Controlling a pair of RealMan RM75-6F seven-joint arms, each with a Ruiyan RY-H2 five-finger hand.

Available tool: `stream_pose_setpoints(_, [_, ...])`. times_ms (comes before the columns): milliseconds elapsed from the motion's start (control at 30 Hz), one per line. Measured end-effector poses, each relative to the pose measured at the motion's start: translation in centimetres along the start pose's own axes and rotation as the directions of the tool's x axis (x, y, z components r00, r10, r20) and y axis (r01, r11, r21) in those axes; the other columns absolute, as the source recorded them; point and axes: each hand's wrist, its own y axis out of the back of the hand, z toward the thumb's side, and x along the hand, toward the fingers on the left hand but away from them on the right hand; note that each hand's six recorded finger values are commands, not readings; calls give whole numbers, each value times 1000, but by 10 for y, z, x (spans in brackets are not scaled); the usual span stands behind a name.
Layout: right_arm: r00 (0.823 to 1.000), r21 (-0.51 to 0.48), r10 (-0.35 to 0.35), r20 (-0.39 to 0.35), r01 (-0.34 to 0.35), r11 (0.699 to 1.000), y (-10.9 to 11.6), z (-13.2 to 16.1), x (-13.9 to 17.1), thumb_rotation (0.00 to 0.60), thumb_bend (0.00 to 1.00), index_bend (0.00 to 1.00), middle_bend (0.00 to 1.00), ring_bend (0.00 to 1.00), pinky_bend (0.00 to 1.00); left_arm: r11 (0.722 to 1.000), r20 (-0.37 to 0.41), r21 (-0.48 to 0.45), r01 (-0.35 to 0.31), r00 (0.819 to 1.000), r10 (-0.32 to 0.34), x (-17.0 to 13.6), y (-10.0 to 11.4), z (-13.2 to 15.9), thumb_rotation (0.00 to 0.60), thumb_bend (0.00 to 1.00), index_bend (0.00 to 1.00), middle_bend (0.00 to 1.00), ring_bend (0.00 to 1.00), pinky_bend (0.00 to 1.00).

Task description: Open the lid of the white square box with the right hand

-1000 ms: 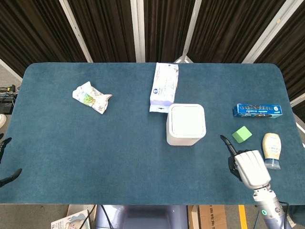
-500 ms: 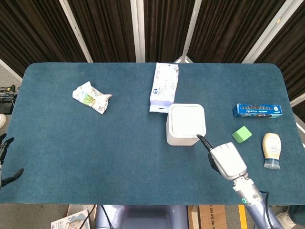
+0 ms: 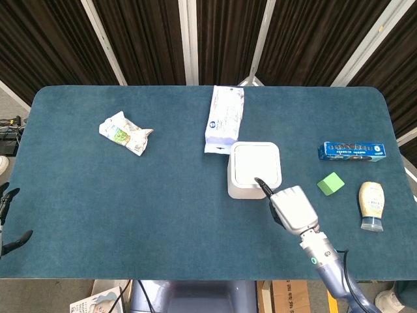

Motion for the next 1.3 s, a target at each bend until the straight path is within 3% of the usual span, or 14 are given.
stream_pose_setpoints(233, [1000, 7, 21, 15, -21, 1000, -7, 2, -8, 600, 755, 171, 861, 849, 863, 1000, -4, -2, -6, 1000, 6, 0, 1, -1, 600, 68, 162, 66, 0, 0])
stream_pose_setpoints(567, [999, 14, 28, 29, -28, 1000, -10, -1, -11, 600, 755, 381, 860, 849, 863, 1000, -5, -1, -8, 1000, 8, -1, 2, -1, 600, 68, 162, 66, 0, 0])
stream_pose_setpoints(633, [999, 17, 26, 29, -27, 1000, -10, -1, -11, 600, 755, 351, 860, 849, 863, 1000, -5, -1, -8, 1000, 8, -1, 2, -1, 600, 68, 162, 66, 0, 0])
stream_pose_setpoints(700, [999, 18, 20, 29, -21, 1000, -9, -1, -11, 600, 755, 251, 860, 843, 863, 1000, -6, -1, -10, 1000, 10, -1, 2, -2, 600, 68, 162, 66, 0, 0])
stream_pose_setpoints(733, [999, 16, 16, 29, -17, 1000, -8, -1, -11, 600, 740, 176, 839, 817, 863, 1000, -7, -1, -11, 1000, 11, -1, 3, -2, 600, 68, 162, 66, 0, 0])
stream_pose_setpoints(800, [1000, 5, 1, 27, -1, 1000, -4, 0, -10, 600, 616, 86, 689, 679, 842, 1000, -9, -1, -11, 1000, 11, -1, 3, -2, 600, 67, 162, 66, 0, 0])
stream_pose_setpoints(867, [999, -14, -21, 26, 22, 1000, 0, 1, -10, 600, 435, 51, 462, 479, 751, 1000, -11, 0, -12, 1000, 12, -1, 3, -3, 600, 68, 162, 66, 0, 0])
stream_pose_setpoints(967, [997, -69, -74, 29, 76, 995, 10, 1, -8, 600, 307, 29, 265, 288, 550, 1000, -12, -1, -14, 1000, 14, -1, 4, -3, 600, 67, 162, 66, 0, 0])
stream_pose_setpoints(1067, [987, -131, -152, 47, 157, 979, 23, -4, -1, 600, 295, 27, 202, 220, 431, 1000, -14, -1, -14, 1000, 14, -1, 4, -3, 600, 68, 162, 66, 0, 0])
stream_pose_setpoints(1200, [961, -173, -257, 102, 272, 947, 38, -21, 18, 600, 294, 27, 197, 214, 400, 1000, -13, -1, -11, 1000, 11, -1, 3, -3, 600, 68, 162, 66, 0, 0])
stream_pose_setpoints(1300, [947, -186, -293, 134, 315, 931, 38, -36, 37, 600, 294, 27, 197, 214, 398, 1000, -10, -2, -11, 1000, 11, -2, 3, -2, 600, 68, 162, 66, 0, 0])
